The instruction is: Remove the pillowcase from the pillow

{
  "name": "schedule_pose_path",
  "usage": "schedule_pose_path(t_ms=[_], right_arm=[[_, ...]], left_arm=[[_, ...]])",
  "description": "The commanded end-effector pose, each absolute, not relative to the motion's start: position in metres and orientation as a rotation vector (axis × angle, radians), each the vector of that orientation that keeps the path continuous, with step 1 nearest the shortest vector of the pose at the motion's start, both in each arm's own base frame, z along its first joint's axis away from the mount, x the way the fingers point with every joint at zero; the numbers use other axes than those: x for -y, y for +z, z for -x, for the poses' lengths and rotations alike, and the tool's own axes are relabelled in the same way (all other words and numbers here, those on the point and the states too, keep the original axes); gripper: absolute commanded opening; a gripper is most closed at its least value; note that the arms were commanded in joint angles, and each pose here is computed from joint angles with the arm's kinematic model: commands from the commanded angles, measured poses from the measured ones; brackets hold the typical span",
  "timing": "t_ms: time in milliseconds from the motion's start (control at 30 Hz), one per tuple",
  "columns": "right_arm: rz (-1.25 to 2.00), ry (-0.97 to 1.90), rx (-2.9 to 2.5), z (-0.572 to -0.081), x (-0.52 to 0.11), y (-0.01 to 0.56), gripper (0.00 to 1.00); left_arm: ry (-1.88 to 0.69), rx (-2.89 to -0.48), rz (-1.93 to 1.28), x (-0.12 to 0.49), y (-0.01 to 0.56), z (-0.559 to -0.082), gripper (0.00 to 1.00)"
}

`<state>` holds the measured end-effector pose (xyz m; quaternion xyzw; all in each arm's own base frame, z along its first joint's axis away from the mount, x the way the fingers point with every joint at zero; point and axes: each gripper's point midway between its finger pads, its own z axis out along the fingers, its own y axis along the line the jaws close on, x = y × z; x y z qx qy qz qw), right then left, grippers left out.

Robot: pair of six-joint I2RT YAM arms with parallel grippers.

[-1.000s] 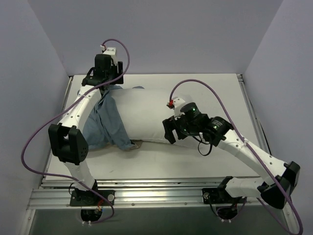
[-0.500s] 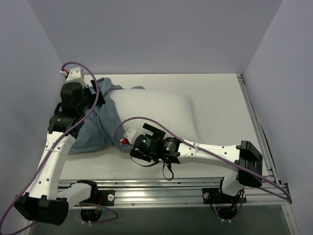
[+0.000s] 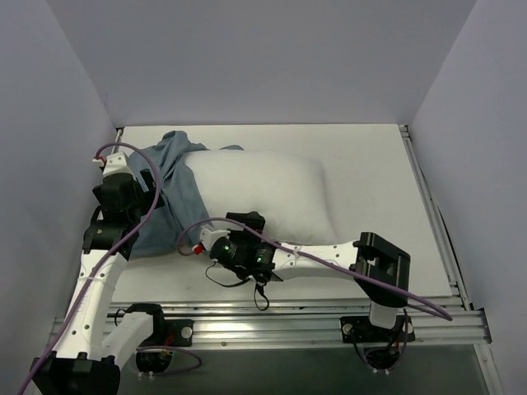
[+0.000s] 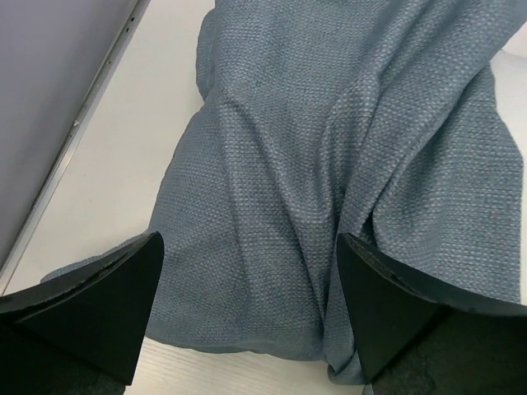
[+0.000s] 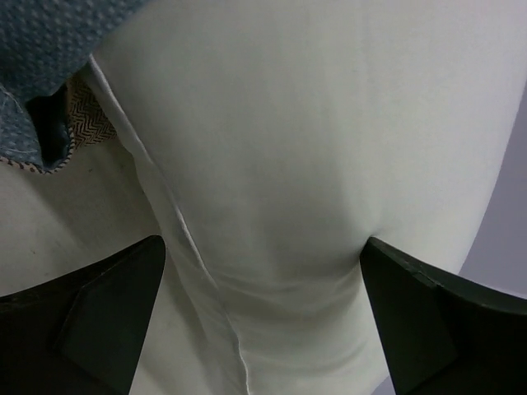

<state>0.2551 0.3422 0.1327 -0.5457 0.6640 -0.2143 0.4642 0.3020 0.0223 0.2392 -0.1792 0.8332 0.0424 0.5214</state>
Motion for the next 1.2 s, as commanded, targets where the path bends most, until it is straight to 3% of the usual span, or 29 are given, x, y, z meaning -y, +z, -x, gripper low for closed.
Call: schedule_pose_path(t_ms=[0, 233, 333, 367, 433, 800, 933, 1167], right_arm=[[1.376, -0.662, -1.575, -0.263, -0.339, 0.121, 1.0], [1.247, -0.754, -1.585, -0.295, -0.328, 0.111, 0.96], [1.215, -0.814, -1.635, -0.313, -0.319, 0.107, 0.49], [1.188, -0.782, -1.668, -0.316, -0.32, 0.105, 0.21], [1.187, -0.705, -1.71, -0.319, -0.327, 0.108, 0.02], [0.915, 0.023, -1.903, -0.3, -0.377, 0.21, 0.0], [0.82, 0.264, -1.998, -0.295, -0.382, 0.236, 0.0], [0.722, 0.557, -2.031, -0.291, -0.386, 0.273, 0.0]], left_arm=[[0.138, -1.913, 0.433, -0.03, 0.258, -0.304, 0.94], [0.152, -1.917, 0.428, -0.03, 0.257, -0.303, 0.94], [0.155, -1.918, 0.428, -0.03, 0.256, -0.303, 0.94], [0.153, -1.919, 0.424, -0.03, 0.256, -0.303, 0.94], [0.134, -1.918, 0.406, -0.026, 0.257, -0.304, 0.94], [0.012, -1.92, 0.301, -0.002, 0.3, -0.314, 0.95], [-0.097, -1.873, 0.257, 0.014, 0.344, -0.309, 0.95], [-0.361, -1.932, 0.077, 0.062, 0.352, -0.291, 0.95]])
